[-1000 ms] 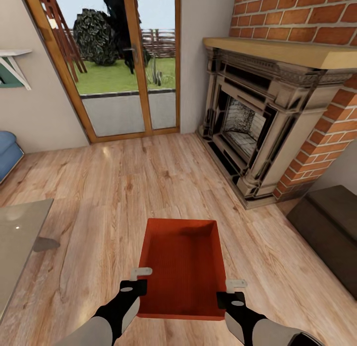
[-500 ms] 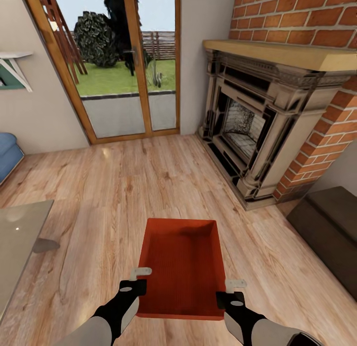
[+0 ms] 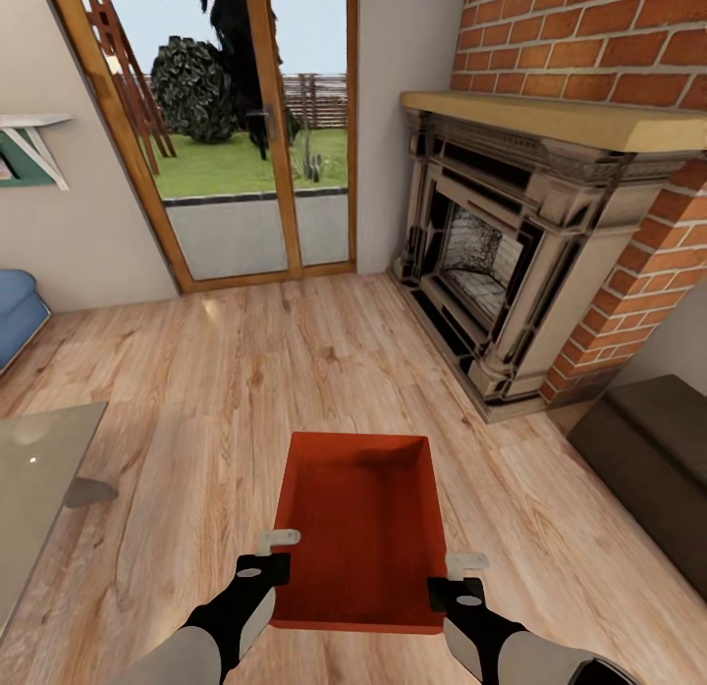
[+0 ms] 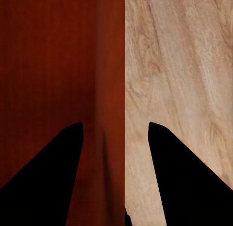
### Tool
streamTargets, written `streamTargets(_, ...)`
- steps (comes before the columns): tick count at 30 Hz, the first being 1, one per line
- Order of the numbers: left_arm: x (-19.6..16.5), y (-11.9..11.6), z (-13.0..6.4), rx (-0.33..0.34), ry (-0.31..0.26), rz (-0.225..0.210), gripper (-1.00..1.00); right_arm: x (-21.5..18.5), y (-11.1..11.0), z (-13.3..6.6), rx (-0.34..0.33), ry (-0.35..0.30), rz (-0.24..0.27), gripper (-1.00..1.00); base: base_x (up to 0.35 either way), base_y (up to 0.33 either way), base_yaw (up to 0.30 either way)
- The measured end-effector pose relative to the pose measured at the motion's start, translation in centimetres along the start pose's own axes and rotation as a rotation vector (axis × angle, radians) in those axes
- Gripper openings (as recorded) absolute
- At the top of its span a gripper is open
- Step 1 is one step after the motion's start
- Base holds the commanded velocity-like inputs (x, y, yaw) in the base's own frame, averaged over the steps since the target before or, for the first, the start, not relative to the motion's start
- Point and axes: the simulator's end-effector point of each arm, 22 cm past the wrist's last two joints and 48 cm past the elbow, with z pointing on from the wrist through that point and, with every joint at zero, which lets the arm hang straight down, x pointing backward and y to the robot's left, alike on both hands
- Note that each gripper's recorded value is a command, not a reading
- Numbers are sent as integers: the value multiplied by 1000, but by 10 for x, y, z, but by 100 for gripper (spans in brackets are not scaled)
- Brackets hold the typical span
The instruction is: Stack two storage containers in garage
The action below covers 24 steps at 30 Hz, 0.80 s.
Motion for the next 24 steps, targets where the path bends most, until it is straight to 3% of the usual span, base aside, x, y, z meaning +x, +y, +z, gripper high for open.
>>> streamTargets(14, -7, 0, -4, 0, -14, -1, -100, -7, -1, -3, 0, -14, 2, -100, 0, 0, 2)
streamTargets(24, -7, 1, -4, 1, -13, -1, -100, -7, 0, -3, 0, -13, 2, -100, 0, 0, 250)
